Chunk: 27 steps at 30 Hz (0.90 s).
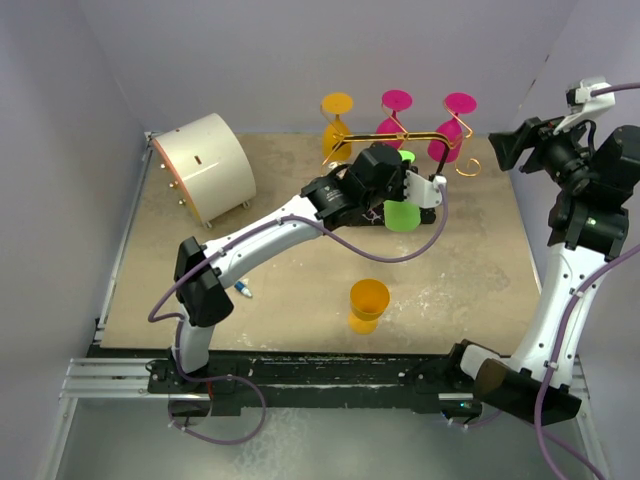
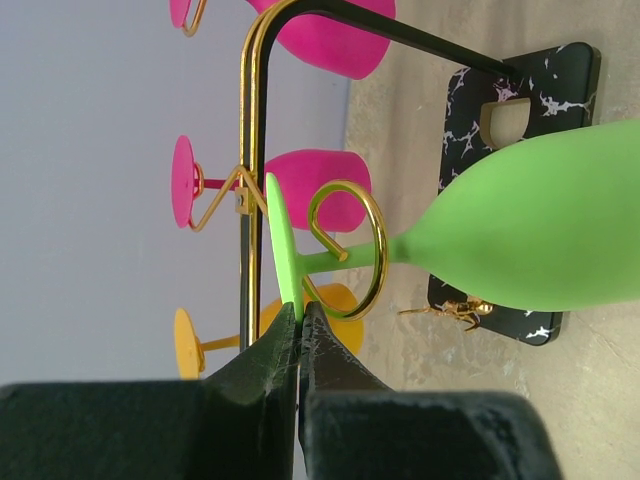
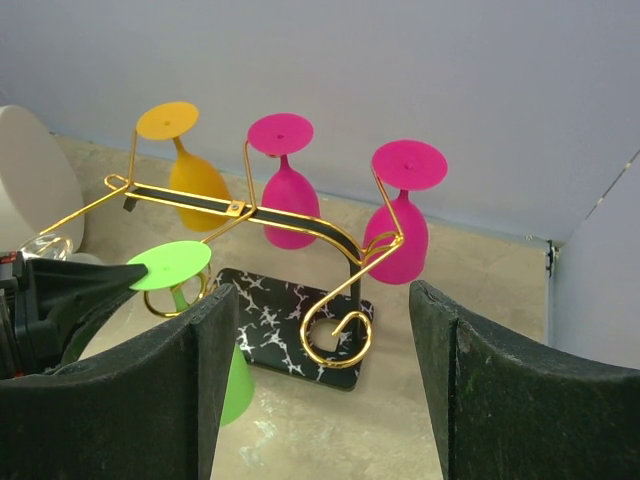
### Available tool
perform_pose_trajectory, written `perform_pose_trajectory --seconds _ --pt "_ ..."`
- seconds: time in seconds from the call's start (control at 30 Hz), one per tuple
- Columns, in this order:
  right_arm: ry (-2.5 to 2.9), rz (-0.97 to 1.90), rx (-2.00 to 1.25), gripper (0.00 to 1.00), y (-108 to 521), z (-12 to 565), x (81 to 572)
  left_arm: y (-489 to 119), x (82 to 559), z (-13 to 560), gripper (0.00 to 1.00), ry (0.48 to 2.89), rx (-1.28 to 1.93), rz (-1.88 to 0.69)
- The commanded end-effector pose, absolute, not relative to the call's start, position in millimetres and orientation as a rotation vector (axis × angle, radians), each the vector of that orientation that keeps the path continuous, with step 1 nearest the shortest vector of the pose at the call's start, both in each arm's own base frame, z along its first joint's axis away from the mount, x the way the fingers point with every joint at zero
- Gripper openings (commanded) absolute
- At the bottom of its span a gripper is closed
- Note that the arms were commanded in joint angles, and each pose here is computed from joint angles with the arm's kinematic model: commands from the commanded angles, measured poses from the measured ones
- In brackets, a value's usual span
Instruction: Place the wine glass upside down on the wine glass rack
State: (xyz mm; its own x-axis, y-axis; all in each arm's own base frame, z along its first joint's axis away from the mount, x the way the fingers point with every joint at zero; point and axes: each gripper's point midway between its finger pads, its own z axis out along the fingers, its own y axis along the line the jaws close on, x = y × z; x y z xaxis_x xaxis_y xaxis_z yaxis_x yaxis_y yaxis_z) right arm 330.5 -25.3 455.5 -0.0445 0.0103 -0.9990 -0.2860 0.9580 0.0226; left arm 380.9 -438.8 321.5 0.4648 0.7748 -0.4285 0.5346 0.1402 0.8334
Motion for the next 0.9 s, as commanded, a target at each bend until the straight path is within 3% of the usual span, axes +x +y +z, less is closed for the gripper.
perform_pose_trajectory --seconds 0.0,0.87 --pt "1.538 0.234 -0.243 0.72 -20 474 322 -431 367 363 0.0 1.15 1.446 0.238" --pt "1.533 0.253 -0.244 0.72 -18 473 320 -442 354 350 0.0 1.136 1.502 0.177"
